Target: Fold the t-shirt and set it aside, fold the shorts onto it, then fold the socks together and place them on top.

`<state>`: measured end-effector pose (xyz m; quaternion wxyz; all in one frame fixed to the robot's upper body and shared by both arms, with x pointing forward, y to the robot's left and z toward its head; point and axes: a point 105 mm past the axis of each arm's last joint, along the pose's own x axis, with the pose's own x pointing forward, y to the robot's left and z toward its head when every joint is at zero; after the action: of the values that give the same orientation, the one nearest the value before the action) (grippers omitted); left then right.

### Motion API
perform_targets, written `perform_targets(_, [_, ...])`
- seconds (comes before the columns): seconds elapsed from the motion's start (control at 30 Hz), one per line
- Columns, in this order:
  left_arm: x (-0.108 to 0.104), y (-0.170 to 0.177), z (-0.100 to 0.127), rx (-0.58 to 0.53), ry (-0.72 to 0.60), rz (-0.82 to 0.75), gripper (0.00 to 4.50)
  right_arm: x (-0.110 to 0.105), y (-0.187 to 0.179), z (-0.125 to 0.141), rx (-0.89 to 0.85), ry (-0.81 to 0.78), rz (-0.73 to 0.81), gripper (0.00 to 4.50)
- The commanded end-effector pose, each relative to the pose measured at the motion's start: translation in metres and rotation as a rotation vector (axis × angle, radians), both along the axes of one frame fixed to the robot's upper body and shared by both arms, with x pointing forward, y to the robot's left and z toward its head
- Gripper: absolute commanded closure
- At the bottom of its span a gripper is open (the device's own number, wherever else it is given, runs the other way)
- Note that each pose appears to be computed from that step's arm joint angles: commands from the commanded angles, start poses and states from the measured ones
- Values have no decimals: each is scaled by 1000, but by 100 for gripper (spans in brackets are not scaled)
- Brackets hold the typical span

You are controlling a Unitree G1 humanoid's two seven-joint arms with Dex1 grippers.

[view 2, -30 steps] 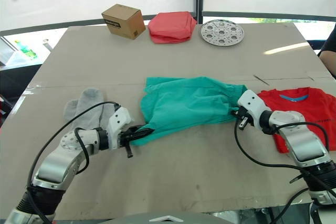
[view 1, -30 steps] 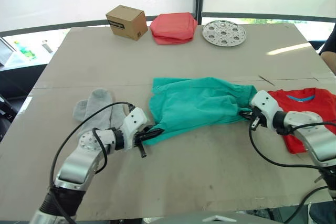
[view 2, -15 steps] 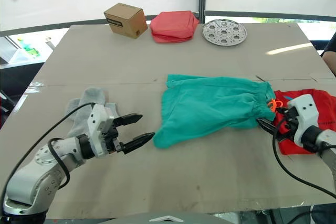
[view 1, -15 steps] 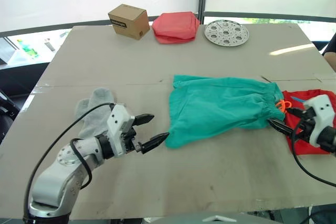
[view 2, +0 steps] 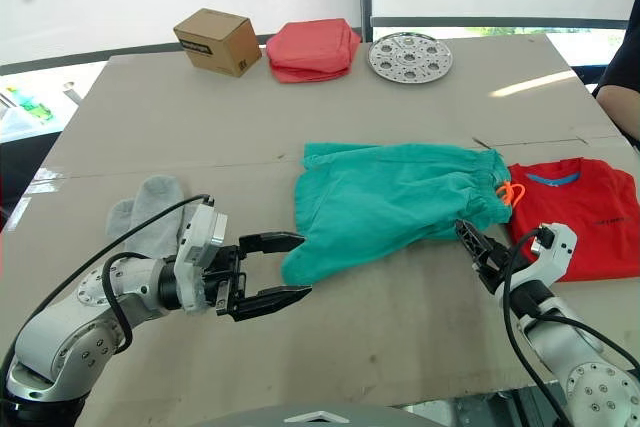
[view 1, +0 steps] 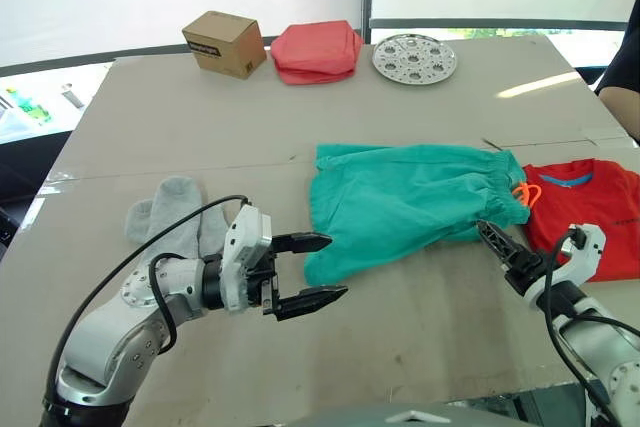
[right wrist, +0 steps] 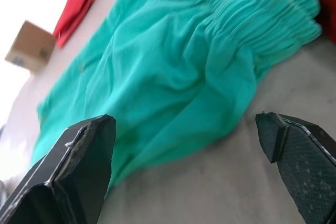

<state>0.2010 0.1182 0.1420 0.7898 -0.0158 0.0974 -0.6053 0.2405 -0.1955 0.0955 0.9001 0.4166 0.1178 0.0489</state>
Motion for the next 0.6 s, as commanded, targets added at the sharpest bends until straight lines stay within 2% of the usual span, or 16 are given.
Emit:
perform_targets(0.03, [-11, -5, 8, -5, -12, -52, 4, 5, -4, 0, 146, -8, -104, 0])
perform_targets(0.17, [-11, -6, 8, -8, -9, -44, 4, 26, -3, -15, 263, 28, -121, 0])
perform_targets(0.3, [-12, -5, 8, -1, -14, -43, 4, 51, 8, -22, 302, 31, -49, 0])
perform_targets(0.47, [-12, -3, 10, 23, -40, -47, 4, 81, 21, -35, 237, 73, 9, 0])
perform_targets(0.6, [-14, -3, 10, 42, -57, -58, 4, 97, 26, -45, 174, 98, 21, 0])
